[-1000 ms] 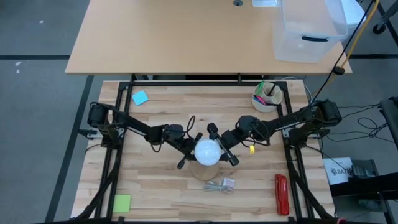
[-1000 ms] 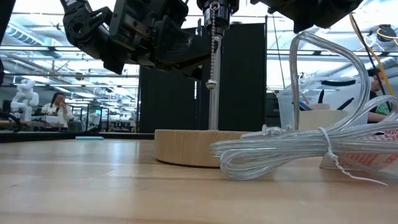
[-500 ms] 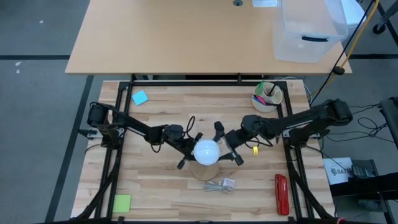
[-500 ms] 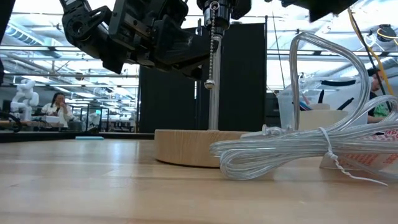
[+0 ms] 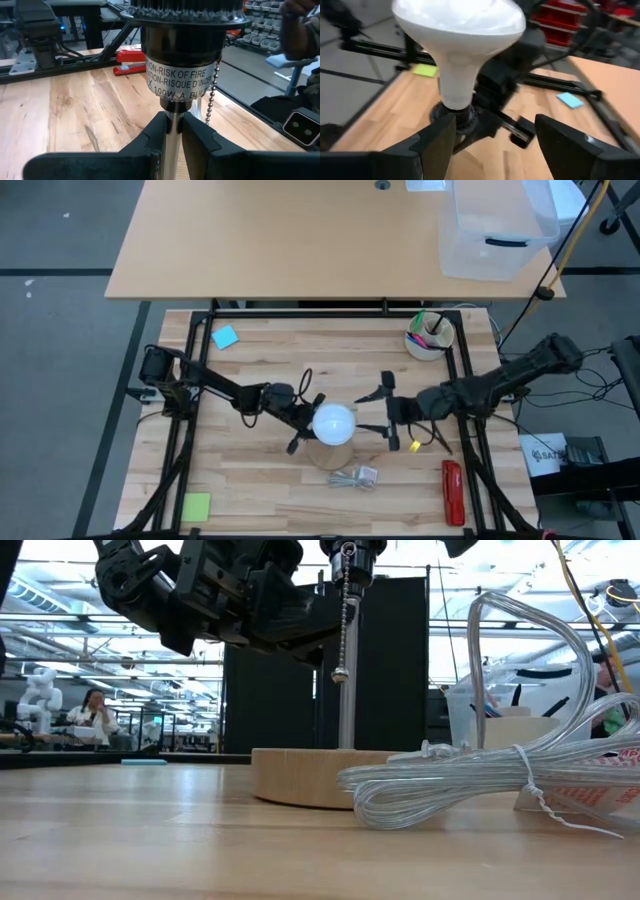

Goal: Screw lightbulb
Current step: Remove the lightbulb from the lamp

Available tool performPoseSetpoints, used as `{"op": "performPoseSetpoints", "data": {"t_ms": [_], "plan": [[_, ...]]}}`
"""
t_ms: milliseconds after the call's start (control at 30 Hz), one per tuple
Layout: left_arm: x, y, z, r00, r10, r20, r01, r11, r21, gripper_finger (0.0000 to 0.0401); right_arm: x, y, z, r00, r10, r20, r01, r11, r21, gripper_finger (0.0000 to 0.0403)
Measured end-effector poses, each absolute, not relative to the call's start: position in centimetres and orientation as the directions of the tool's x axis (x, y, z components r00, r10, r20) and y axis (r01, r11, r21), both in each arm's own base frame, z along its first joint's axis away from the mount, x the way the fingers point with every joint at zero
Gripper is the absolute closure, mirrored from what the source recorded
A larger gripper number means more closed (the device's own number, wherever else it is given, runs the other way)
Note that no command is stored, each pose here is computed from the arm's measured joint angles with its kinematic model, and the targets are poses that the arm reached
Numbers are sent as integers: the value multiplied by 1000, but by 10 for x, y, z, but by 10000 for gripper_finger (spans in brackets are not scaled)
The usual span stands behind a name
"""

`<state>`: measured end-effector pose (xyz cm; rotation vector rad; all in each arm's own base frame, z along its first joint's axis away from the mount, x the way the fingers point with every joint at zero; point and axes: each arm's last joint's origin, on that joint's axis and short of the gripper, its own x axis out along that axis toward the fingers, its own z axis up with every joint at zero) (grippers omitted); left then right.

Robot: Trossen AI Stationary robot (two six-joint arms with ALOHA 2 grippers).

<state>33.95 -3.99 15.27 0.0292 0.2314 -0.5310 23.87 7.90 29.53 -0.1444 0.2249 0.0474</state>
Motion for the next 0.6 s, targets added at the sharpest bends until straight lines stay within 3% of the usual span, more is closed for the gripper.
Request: {"op": "performPoseSetpoints", "data": {"t_ms": [233,467,600], "plan": [[341,-38,153,879,-420,-227,424,905,-34,353,247,103,278,966,-96,-239,62,987,-146,138],[342,-41,154,917,-325,-231,329,944,-23,353,260,130,260,973,-115,-198,96,990,-103,138],[342,-42,154,941,-247,-232,252,968,-8,353,257,142,257,960,-227,-164,211,971,-111,138]]}}
